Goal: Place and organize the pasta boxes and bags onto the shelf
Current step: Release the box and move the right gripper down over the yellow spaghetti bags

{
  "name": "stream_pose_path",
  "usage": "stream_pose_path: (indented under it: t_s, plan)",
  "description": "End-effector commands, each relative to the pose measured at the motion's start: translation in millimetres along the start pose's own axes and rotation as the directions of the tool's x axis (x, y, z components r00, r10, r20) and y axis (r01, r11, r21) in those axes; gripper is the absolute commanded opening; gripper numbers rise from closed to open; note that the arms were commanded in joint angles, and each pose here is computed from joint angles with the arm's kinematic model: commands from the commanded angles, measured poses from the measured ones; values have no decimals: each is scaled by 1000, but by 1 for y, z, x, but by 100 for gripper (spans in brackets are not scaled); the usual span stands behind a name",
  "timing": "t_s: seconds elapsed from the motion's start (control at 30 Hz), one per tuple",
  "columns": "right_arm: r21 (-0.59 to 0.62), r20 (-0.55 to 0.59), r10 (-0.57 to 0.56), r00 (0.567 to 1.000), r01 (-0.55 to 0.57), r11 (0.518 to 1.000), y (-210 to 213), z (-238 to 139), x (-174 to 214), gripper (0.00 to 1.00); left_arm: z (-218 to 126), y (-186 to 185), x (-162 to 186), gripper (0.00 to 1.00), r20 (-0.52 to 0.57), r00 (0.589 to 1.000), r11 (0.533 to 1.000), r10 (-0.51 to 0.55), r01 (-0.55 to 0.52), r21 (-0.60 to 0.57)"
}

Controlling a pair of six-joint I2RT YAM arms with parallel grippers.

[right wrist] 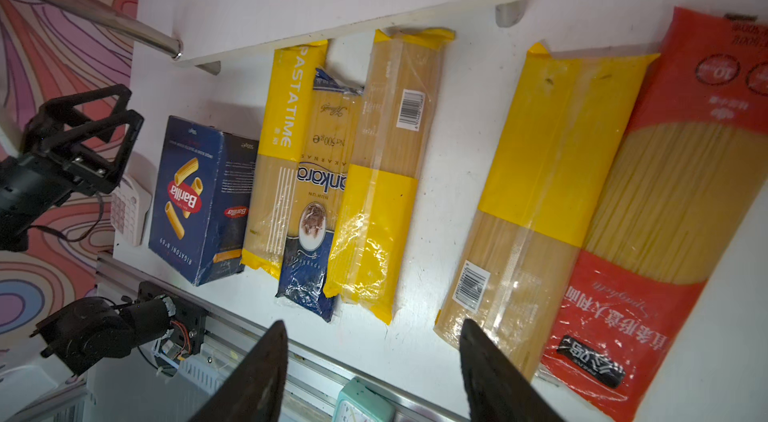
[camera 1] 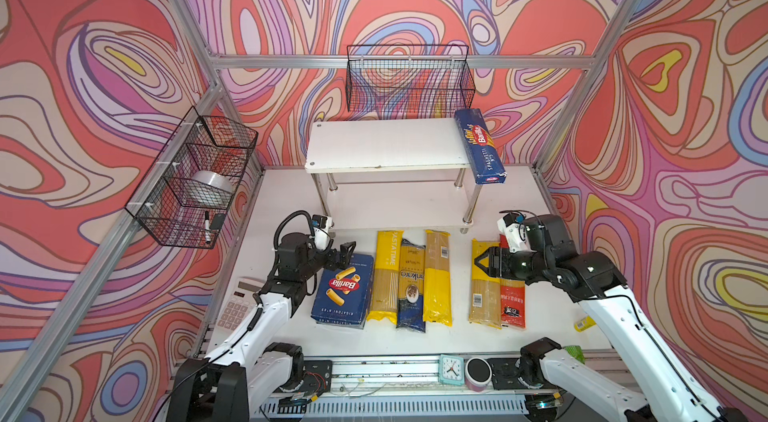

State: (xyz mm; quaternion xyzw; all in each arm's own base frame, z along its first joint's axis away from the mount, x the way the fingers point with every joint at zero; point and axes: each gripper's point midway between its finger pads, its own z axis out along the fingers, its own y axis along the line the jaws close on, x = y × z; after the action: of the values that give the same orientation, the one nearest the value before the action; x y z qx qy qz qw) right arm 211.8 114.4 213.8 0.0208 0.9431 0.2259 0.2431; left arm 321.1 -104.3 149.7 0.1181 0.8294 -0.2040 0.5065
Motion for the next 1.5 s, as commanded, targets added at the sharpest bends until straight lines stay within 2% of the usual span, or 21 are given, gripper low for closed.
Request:
stream_pose_path:
  t_s: [0.0, 0.17, 0.33, 0.5, 0.7, 0.87, 1.07, 1.23, 1.37, 1.47]
  plan:
    - [21, 60, 77, 995, -78, 997, -8, 16, -10, 67, -2, -3, -3, 100, 24, 999, 1000, 23, -23, 8]
    - [61, 56, 100, 993, -103, 993, -17, 46, 1, 67, -4, -2, -4, 100, 32, 999, 1000, 23, -23, 2]
    - [72, -3, 28, 1000, -28, 997, -4, 74, 17, 70, -2, -1, -4, 100, 27, 999, 1000, 21, -21, -1]
    - [53, 42, 17, 999, -20, 998, -3, 78, 16, 70, -1, -2, -4, 100, 20, 1000, 1000, 20, -20, 3]
    - [29, 21, -21, 1000, 20, 999, 7, 94, 19, 70, -2, -4, -3, 100, 24, 999, 1000, 25, -25, 13]
    - [111, 40, -48, 998, 43, 993, 4, 95, 17, 70, -8, 1, -5, 100, 56, 998, 999, 21, -19, -28]
    - [99, 22, -29, 999, 27, 995, 4, 99, 34, 70, -7, 0, -5, 100, 49, 999, 1000, 21, -20, -19]
    - [139, -15, -30, 999, 31, 990, -2, 114, 44, 71, -3, -1, -4, 100, 29, 999, 1000, 21, -21, -3]
    - [145, -1, -36, 999, 35, 989, 2, 114, 41, 71, -3, 0, -4, 100, 30, 999, 1000, 19, -19, -8]
    - [198, -13, -39, 999, 41, 979, -4, 116, 44, 72, -3, 0, -3, 100, 27, 999, 1000, 18, -17, -10]
